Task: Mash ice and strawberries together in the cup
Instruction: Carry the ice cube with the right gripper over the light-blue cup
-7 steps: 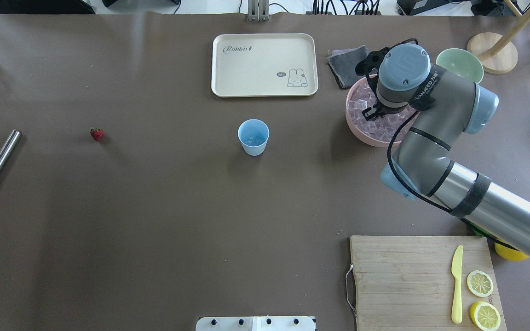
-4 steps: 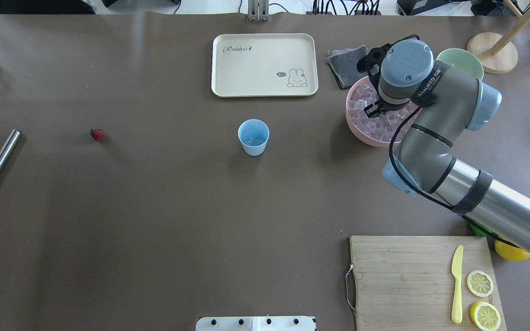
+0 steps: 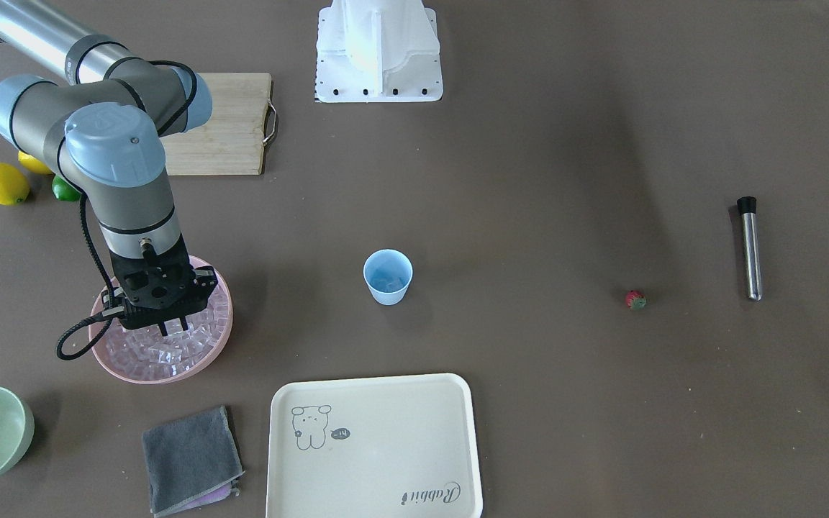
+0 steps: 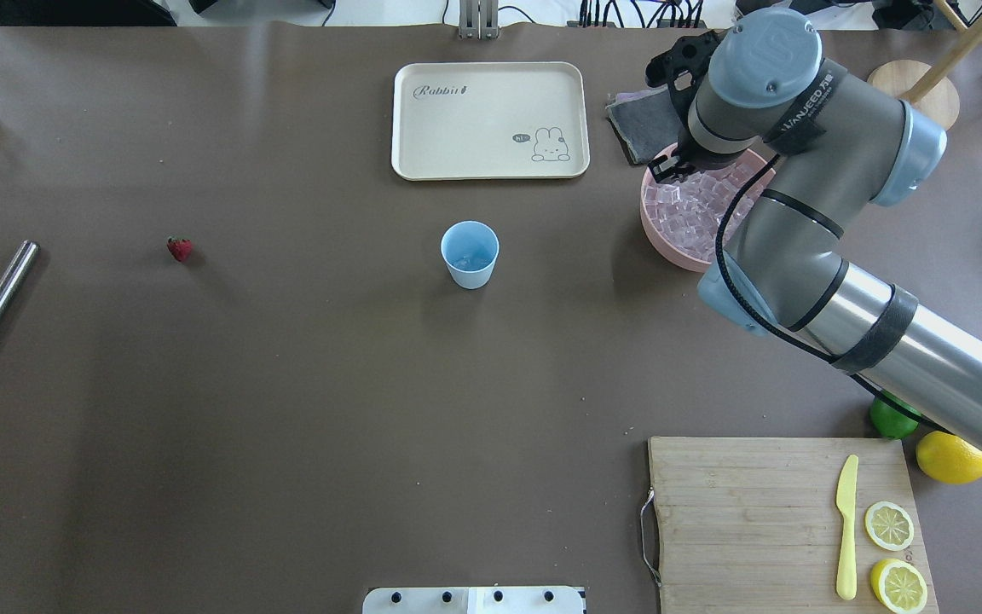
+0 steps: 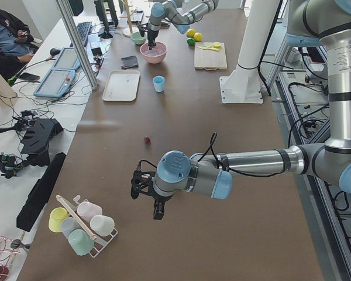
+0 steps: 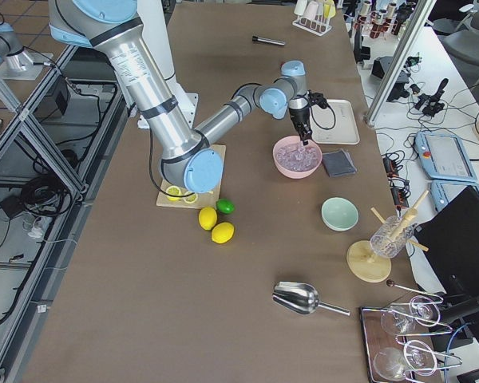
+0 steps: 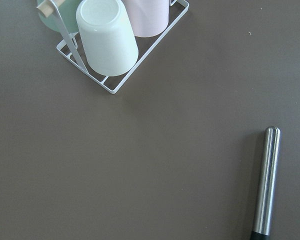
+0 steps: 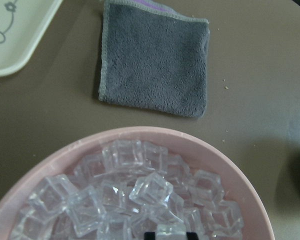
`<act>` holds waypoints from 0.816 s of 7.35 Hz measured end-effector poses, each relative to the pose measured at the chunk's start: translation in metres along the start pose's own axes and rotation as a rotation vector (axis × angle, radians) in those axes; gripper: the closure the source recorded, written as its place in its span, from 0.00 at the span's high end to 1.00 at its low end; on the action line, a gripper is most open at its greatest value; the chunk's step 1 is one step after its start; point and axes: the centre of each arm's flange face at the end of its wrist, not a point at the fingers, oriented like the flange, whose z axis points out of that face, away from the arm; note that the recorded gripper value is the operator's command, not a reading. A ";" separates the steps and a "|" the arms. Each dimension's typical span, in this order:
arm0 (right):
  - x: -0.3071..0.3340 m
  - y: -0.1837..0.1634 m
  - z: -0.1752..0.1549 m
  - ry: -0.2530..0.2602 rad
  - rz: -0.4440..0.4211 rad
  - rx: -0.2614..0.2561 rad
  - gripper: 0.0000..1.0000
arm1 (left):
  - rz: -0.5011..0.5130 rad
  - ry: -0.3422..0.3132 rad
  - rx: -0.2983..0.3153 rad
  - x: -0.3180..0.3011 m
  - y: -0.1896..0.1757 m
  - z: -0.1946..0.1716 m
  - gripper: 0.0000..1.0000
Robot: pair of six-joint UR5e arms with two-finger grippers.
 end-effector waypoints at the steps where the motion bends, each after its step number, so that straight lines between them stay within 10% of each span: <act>1: -0.042 -0.003 -0.012 -0.054 0.030 0.015 0.00 | 0.001 0.000 0.001 0.000 0.000 0.000 0.98; 5: -0.222 0.003 -0.027 -0.245 0.127 0.131 0.02 | 0.004 0.025 -0.001 0.004 -0.001 -0.001 0.98; 6: -0.236 0.013 -0.017 -0.274 0.134 0.159 0.55 | 0.004 0.026 -0.001 0.003 -0.001 -0.001 0.98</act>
